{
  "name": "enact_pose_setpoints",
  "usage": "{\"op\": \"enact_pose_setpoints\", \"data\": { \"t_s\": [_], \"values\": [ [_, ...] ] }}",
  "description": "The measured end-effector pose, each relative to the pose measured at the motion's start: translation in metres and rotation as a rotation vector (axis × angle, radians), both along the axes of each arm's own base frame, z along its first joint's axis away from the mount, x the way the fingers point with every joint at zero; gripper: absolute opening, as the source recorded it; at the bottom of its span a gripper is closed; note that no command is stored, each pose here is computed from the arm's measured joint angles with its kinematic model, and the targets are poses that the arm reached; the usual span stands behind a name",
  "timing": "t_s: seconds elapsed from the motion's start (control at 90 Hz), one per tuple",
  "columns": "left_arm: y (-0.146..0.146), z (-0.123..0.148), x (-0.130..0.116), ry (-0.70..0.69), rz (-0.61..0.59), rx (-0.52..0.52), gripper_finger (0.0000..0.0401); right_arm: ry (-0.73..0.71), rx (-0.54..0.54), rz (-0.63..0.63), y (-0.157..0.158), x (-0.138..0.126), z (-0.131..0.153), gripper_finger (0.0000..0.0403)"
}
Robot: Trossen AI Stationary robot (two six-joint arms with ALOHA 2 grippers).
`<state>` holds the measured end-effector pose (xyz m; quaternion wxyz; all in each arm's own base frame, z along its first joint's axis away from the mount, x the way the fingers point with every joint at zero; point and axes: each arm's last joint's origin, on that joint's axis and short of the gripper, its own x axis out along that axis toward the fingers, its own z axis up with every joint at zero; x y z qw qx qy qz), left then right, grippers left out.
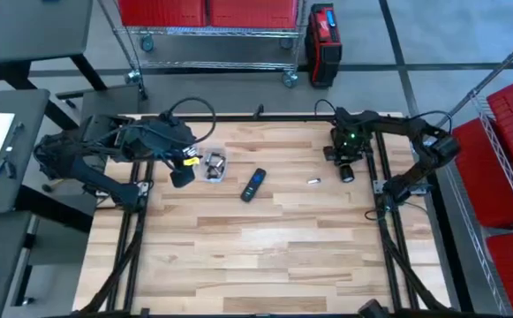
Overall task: Insert battery
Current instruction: Close the flashlight battery compartment, then open the remote control battery compartment
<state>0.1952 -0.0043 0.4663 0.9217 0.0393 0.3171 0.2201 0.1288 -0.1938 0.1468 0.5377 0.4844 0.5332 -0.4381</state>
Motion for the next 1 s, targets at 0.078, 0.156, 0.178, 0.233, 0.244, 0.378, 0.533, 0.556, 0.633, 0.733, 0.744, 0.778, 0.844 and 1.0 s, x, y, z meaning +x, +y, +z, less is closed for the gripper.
{"op": "enact_pose_setpoints", "data": {
  "t_s": [0.078,0.156,0.178,0.233,0.244,0.378,0.533,0.556,0.633,0.733,0.744,0.778,0.844,1.0],
  "values": [
    [0.0,0.0,0.0,0.001,0.0,0.0,0.0235,0.001,-0.016,-0.006,-0.001,-0.001,0.012,0.027],
    [0.0,0.0,0.0,0.001,0.0,0.0,0.0235,-0.007,-0.011,-0.002,0.001,-0.001,0.023,0.0277],
    [0.0,0.0,0.0,0.001,0.0,0.0,0.0235,-0.018,-0.007,-0.002,0.002,0.0,0.027,0.0278],
    [0.0,0.0,0.0,0.002,-0.001,0.0,0.0235,-0.039,-0.025,-0.001,0.002,0.0,0.039,0.0279],
    [0.0,0.0,0.0,0.002,-0.001,0.0,0.0235,-0.042,-0.029,-0.002,0.002,-0.001,0.041,0.0279],
    [0.0,0.0,0.0,0.006,-0.004,0.005,0.0235,-0.09,-0.088,-0.007,0.005,-0.002,0.07,0.028],
    [0.0,0.0,0.0,0.006,-0.004,0.006,0.0235,-0.226,-0.157,0.013,0.013,0.0,0.107,0.0281],
    [0.0,0.0,0.0,0.006,-0.004,0.006,0.0235,-0.246,-0.172,0.02,0.015,0.0,0.112,0.0281],
    [0.0,0.0,0.0,0.004,-0.002,0.003,0.0235,-0.297,-0.228,0.05,0.023,0.003,0.127,0.0281],
    [0.0,0.0,0.0,0.005,-0.002,0.003,0.0235,-0.34,-0.271,0.105,0.034,0.006,0.137,0.0281],
    [0.0,0.0,0.0,0.005,-0.002,0.003,0.0235,-0.341,-0.271,0.111,0.036,0.006,0.137,0.0281],
    [0.0,0.0,0.0,0.005,-0.002,0.002,0.0235,-0.345,-0.27,0.128,0.04,0.007,0.138,0.0281],
    [0.0,-0.001,0.0,0.008,-0.001,0.002,0.0235,-0.35,-0.26,0.162,0.047,0.011,0.136,0.0282],
    [0.0,-0.003,-0.003,0.045,0.007,-0.004,0.0235,-0.37,-0.205,0.263,0.064,0.023,0.128,0.0282]
  ]
}}
